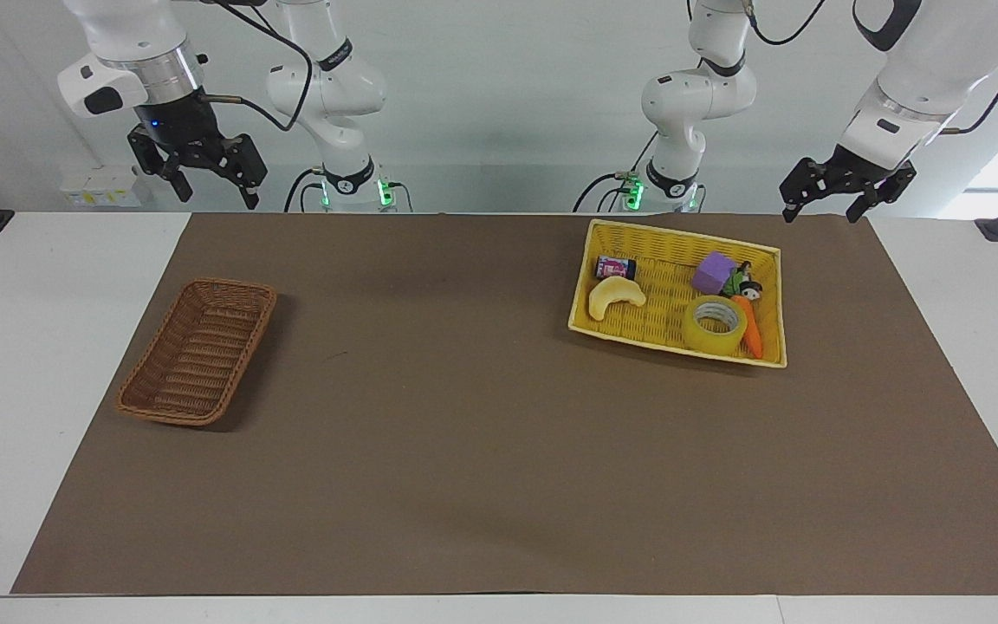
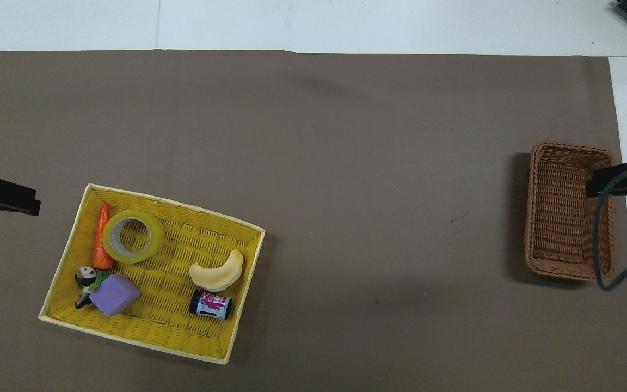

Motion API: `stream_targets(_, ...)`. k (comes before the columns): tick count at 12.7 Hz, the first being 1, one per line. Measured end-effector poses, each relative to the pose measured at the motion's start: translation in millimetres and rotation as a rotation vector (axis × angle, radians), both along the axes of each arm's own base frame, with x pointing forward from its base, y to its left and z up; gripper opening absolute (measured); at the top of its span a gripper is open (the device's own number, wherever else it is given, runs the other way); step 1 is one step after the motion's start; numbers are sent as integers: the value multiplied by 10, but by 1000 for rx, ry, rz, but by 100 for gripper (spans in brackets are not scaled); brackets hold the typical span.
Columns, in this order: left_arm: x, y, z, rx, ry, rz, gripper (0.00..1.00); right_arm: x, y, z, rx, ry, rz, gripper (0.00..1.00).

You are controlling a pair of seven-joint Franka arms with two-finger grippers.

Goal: Move tape to another basket

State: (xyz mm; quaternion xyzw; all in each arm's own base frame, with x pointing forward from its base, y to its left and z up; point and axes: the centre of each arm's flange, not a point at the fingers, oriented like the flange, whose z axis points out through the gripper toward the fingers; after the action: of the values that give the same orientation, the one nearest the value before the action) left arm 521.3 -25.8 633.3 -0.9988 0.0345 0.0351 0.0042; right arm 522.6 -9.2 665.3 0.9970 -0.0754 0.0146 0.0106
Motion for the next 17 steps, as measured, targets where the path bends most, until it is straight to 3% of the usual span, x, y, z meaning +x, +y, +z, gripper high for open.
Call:
stream_targets(13, 11, 6, -170, 1, 12, 1, 100, 0, 0, 0, 0, 0, 0, 100)
stream_targets(17, 68, 11, -463, 1, 4, 2, 100, 0, 0, 0, 0, 0, 0, 100)
